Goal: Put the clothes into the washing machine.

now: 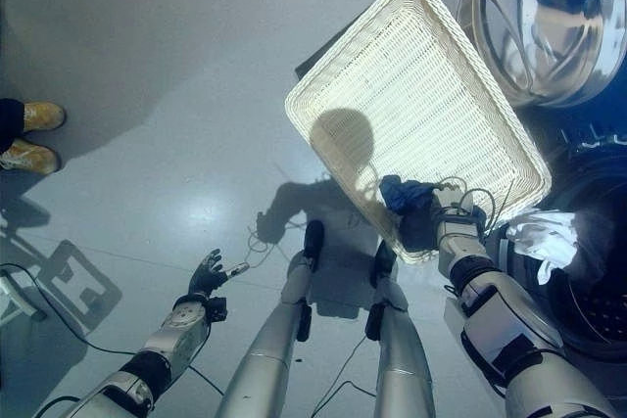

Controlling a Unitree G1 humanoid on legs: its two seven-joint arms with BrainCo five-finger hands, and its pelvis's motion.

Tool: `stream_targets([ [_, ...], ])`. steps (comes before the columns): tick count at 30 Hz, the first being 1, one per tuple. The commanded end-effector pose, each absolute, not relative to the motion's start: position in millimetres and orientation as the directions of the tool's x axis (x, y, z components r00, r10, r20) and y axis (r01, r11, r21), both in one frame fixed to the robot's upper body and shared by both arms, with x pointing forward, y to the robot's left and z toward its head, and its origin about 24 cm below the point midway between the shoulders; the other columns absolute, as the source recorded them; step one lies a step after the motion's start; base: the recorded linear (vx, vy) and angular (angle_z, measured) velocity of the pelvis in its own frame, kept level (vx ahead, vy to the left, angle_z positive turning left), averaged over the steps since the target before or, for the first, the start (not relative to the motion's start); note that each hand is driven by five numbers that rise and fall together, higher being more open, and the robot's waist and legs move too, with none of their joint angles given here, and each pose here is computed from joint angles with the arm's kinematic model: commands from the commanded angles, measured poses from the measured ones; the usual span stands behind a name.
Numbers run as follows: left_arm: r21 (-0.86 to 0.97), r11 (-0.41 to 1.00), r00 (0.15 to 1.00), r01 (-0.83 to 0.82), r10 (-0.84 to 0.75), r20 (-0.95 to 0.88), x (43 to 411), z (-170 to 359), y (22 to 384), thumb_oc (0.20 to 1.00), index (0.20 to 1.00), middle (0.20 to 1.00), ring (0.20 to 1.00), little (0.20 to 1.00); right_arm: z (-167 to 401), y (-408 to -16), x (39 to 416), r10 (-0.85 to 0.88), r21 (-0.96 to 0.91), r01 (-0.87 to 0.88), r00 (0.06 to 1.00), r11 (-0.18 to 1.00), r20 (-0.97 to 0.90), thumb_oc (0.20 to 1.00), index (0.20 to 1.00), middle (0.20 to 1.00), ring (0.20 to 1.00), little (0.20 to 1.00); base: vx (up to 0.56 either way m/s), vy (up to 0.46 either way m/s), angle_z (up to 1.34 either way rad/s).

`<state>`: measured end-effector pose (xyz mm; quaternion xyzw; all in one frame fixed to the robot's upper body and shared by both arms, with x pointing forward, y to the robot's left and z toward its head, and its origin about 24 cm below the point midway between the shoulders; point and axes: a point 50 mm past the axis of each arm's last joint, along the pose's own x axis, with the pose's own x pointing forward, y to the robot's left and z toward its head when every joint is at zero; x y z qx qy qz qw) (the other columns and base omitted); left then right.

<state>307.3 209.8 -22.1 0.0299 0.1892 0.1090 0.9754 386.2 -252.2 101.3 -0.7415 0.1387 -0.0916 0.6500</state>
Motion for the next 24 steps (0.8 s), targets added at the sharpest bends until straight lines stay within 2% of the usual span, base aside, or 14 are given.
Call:
stream_targets([
  [1,0.080,0.975,0.900,-0.208,0.222,-0.375,309.3,-24.3,200.3,1.000,1.000,1.000,1.000,1.000,102.4,-284.5,374.7,-0.411,-0.963,-0.103,0.912,-0.249,0.008,0.200,0.200,0.200,0.200,0.200,0.00,-0.006,0.04],
  [5,0.088,0.973,0.898,-0.214,0.231,-0.374,308.5,-24.5,202.3,1.000,1.000,1.000,1.000,1.000,111.6,-290.5,375.1,-0.420,-0.965,-0.055,0.906,-0.255,0.059,0.200,0.200,0.200,0.200,0.200,0.01,-0.022,0.08],
  [8,0.096,0.971,0.896,-0.221,0.240,-0.373,308.7,-23.3,204.9,1.000,1.000,1.000,1.000,1.000,114.1,-292.5,375.7,-0.446,-0.997,0.024,0.894,-0.074,0.055,0.200,0.200,0.200,0.200,0.200,0.00,-0.013,0.02],
  [9,0.096,0.971,0.896,-0.221,0.240,-0.373,308.7,-23.3,204.9,1.000,1.000,1.000,1.000,1.000,114.1,-292.5,375.7,-0.446,-0.997,0.024,0.894,-0.074,0.055,0.200,0.200,0.200,0.200,0.200,0.00,0.000,0.00],
  [10,0.099,0.970,0.895,-0.223,0.244,-0.373,308.4,-23.2,206.3,1.000,1.000,1.000,1.000,1.000,112.5,-292.2,375.8,-0.463,-0.995,0.068,0.886,0.078,0.024,0.200,0.200,0.200,0.200,0.200,0.00,0.000,0.00],
  [11,0.103,0.968,0.893,-0.230,0.252,-0.374,308.1,-22.3,208.9,1.000,1.000,1.000,1.000,1.000,106.5,-286.4,377.7,-0.465,-0.850,0.152,0.877,0.504,-0.119,0.200,0.200,0.200,0.200,0.200,0.00,0.000,0.00],
  [14,0.103,0.968,0.893,-0.230,0.252,-0.374,308.1,-22.3,208.9,1.000,1.000,1.000,1.000,1.000,106.5,-286.4,377.7,-0.465,-0.850,0.152,0.877,0.504,-0.119,0.200,0.200,0.200,0.200,0.200,0.00,0.000,0.00],
  [15,0.106,0.966,0.889,-0.238,0.260,-0.377,307.2,-22.4,211.2,1.000,1.000,1.000,1.000,1.000,103.2,-278.8,379.8,-0.410,-0.649,0.188,0.888,0.737,-0.208,0.200,0.200,0.200,0.200,0.200,0.00,0.059,-0.01],
  [16,0.110,0.955,0.866,-0.277,0.297,-0.401,293.5,-32.6,218.8,1.000,1.000,1.000,1.000,1.000,88.2,-257.2,374.6,-0.167,0.263,0.234,0.952,0.936,-0.256,0.200,0.200,0.200,0.200,0.200,0.00,0.059,-0.01],
  [19,0.110,0.954,0.865,-0.279,0.299,-0.403,292.1,-34.0,218.4,1.000,1.000,1.000,1.000,1.000,86.6,-255.8,373.6,-0.156,0.303,0.230,0.956,0.925,-0.248,0.200,0.200,0.200,0.200,0.200,0.00,0.029,-0.05],
  [20,0.106,0.952,0.860,-0.289,0.306,-0.408,288.1,-38.2,216.9,1.000,1.000,1.000,1.000,1.000,82.0,-249.8,370.5,-0.118,0.451,0.204,0.970,0.869,-0.213,0.200,0.200,0.200,0.200,0.200,-0.01,0.024,-0.12],
  [21,0.106,0.952,0.860,-0.289,0.306,-0.408,288.1,-38.2,216.9,1.000,1.000,1.000,1.000,1.000,82.0,-249.8,370.5,-0.118,0.451,0.204,0.970,0.869,-0.213,0.200,0.200,0.200,0.200,0.200,-0.03,0.045,-0.32],
  [23,0.099,0.941,0.842,-0.324,0.334,-0.423,279.5,-47.8,216.8,1.000,1.000,1.000,1.000,1.000,73.7,-224.3,359.9,0.001,0.759,0.053,0.997,0.649,-0.071,0.200,0.200,0.200,0.200,0.200,-0.08,0.092,-0.32],
  [24,0.093,0.937,0.836,-0.336,0.342,-0.429,277.0,-50.3,218.7,1.000,1.000,1.000,1.000,1.000,73.1,-217.0,356.5,0.028,0.789,0.011,0.999,0.615,-0.036,0.200,0.200,0.200,0.200,0.200,-0.08,0.105,-0.34],
])
